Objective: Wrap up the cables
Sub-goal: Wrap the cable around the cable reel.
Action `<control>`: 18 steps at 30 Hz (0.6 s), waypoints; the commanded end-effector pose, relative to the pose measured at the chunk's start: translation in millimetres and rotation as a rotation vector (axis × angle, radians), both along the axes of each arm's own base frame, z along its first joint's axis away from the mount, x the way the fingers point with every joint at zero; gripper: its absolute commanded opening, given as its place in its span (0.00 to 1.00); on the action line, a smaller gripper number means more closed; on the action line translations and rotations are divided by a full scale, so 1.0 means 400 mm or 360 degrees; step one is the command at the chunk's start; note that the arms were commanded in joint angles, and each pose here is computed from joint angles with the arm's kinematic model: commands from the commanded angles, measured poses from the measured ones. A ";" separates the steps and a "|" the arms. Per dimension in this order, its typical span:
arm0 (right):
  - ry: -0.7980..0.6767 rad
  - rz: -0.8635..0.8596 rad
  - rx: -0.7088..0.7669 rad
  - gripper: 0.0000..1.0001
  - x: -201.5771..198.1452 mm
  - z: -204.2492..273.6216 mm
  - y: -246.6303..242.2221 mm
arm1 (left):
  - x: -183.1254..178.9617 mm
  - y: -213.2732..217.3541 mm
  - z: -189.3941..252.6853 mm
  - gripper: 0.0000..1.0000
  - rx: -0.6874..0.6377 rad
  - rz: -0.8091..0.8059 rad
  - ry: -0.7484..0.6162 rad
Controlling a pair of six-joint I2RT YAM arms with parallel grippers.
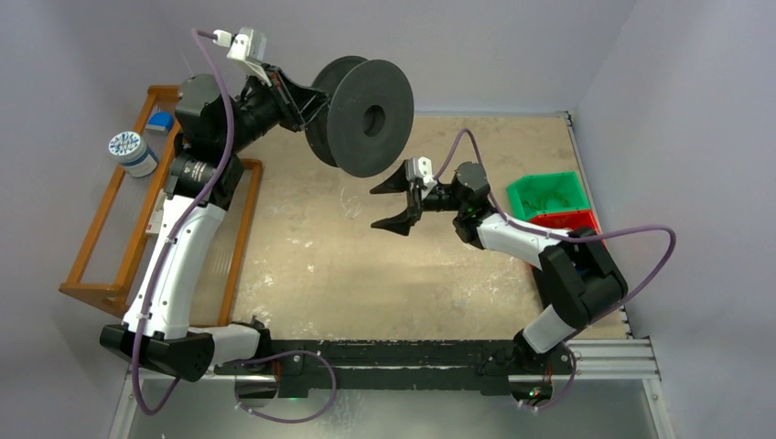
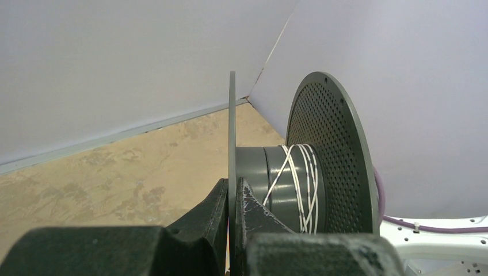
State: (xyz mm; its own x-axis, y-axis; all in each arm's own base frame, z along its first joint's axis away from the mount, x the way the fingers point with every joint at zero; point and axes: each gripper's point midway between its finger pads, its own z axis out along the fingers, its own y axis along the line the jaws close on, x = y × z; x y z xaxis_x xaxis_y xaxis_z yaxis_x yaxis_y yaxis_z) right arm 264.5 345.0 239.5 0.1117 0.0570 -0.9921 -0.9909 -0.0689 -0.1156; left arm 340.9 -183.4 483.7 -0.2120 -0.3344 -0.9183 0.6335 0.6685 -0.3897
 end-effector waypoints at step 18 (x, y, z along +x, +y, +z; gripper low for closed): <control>0.0197 0.0033 0.0236 0.62 0.017 0.073 0.052 | -0.048 -0.001 0.098 0.00 -0.0139 -0.0084 -0.0186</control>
